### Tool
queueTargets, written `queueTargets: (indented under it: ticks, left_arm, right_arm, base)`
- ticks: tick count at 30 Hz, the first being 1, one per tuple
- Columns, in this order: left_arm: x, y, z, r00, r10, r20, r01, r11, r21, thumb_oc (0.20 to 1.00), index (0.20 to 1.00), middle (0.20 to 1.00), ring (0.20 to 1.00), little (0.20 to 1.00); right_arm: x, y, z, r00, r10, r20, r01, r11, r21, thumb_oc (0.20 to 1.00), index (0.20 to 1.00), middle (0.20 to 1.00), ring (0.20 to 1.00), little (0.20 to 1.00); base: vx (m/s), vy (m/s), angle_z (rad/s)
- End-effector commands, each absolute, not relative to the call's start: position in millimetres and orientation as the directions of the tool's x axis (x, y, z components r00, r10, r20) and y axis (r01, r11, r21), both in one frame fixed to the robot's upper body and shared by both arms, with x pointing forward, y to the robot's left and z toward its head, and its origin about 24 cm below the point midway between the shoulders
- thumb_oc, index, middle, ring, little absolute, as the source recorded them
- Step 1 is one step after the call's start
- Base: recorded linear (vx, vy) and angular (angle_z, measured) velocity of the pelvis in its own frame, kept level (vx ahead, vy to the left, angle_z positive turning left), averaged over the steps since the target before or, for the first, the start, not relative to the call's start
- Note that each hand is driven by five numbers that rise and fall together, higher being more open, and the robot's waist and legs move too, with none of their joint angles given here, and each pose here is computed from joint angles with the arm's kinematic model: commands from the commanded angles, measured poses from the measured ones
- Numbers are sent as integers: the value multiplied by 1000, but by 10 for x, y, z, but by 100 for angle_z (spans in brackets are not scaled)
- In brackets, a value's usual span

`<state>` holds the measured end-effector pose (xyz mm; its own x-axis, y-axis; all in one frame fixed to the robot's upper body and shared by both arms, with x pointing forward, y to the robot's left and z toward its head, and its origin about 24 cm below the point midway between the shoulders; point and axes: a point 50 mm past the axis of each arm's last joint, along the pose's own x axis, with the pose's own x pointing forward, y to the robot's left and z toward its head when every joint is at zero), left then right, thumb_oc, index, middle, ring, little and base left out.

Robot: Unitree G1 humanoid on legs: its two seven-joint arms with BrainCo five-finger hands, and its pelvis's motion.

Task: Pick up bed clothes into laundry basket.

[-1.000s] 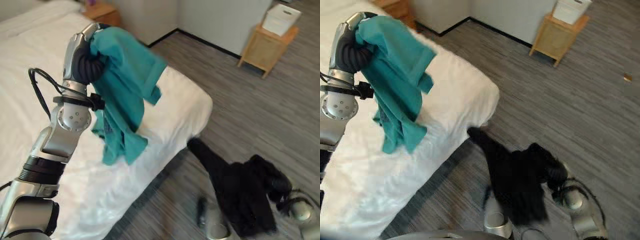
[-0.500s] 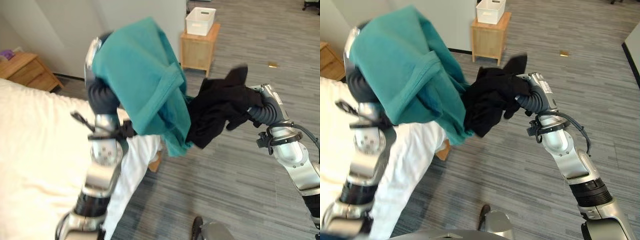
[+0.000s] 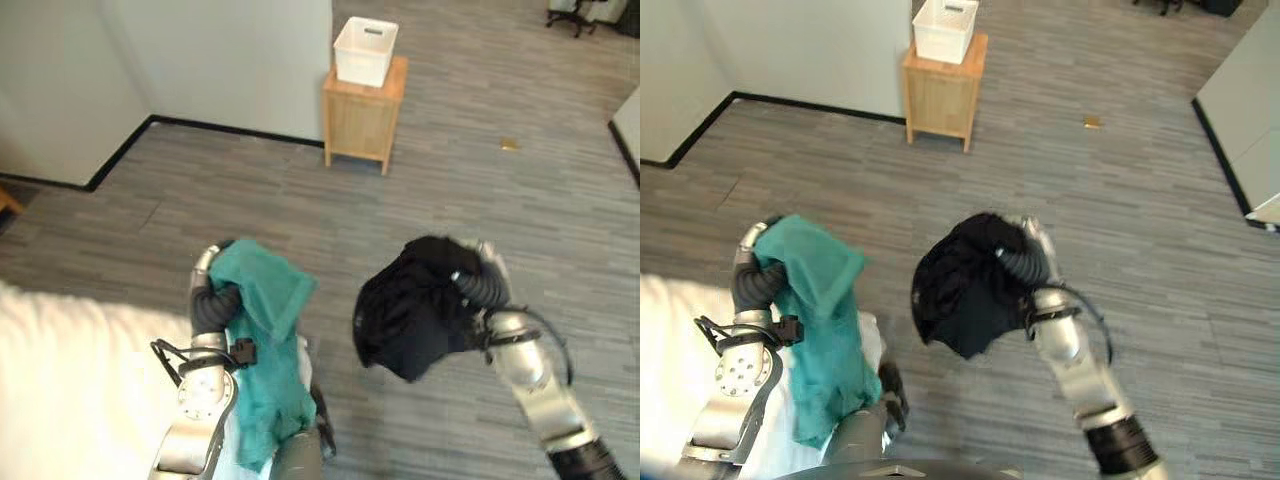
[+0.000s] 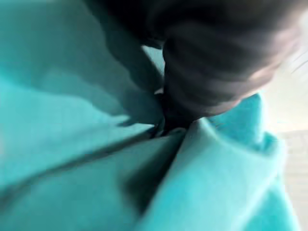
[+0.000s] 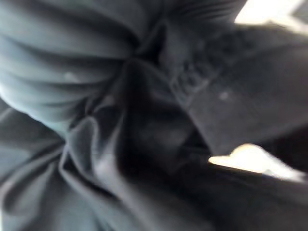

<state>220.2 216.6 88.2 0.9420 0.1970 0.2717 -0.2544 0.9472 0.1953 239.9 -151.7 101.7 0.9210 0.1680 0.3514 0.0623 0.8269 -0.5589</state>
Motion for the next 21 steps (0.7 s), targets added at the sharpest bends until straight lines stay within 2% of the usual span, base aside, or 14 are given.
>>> queueTargets:
  ticks: [1,6,10,15,18,21]
  left_arm:
    - [2256,2123,1321,868,119,483,-249,944,215,200,200,200,200,200]
    - [2233,2046,1340,871,57,488,-186,958,220,200,200,200,200,200]
    - [2240,2055,1290,877,72,475,-186,962,197,200,200,200,200,200]
    - [2256,2012,1208,892,58,449,-160,969,191,200,200,200,200,200]
    - [2195,1991,1112,913,79,400,-124,988,87,200,200,200,200,200]
    - [2169,1961,1044,926,78,370,-98,994,37,200,200,200,200,200]
  right_arm:
    - [2519,-1620,1566,795,159,585,227,816,-531,200,200,200,200,200]
    - [2472,-1639,1645,770,171,614,249,806,-537,200,200,200,200,200]
    - [2454,-1624,1660,763,159,627,263,809,-526,200,200,200,200,200]
    - [2411,-1644,1537,793,167,586,250,788,-563,200,200,200,200,200]
    - [2368,-1718,1489,813,189,550,210,787,-580,200,200,200,200,200]
    - [2403,-1717,1487,820,204,535,194,780,-595,200,200,200,200,200]
  base:
    - [428,-5,12]
    - [445,-106,56]
    - [565,-241,47]
    - [459,-203,44]
    - [614,-549,-15]
    - [477,-96,-71]
